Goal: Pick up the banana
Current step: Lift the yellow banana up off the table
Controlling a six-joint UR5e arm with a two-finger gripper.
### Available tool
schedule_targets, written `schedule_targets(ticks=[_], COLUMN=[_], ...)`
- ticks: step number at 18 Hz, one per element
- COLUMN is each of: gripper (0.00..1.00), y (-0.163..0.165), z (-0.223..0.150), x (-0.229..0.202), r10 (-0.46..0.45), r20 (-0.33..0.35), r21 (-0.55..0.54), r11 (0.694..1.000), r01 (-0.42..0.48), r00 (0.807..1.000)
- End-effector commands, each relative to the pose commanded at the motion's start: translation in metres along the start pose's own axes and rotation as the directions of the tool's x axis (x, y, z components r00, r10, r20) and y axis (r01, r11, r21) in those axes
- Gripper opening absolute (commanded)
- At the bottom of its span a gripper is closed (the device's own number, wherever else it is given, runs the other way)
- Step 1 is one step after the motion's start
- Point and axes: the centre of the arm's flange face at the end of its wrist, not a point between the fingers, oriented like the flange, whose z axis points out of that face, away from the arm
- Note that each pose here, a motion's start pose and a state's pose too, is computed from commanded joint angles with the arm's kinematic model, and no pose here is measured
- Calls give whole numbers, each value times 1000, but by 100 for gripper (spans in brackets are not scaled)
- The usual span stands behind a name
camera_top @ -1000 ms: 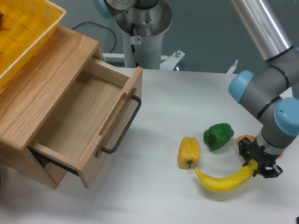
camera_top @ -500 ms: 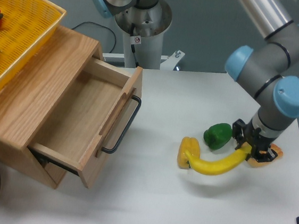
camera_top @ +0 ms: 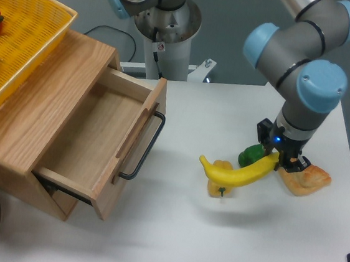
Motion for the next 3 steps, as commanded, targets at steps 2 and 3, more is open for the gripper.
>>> schedule_targets(ticks=[2,3], gripper=[12,12], y=[0,0], z=[0,0], x=[0,0], r10=[0,0], r20=[0,-2], r21=[6,8], r11=[1000,1000], r01=[0,0], r00=[1000,1000])
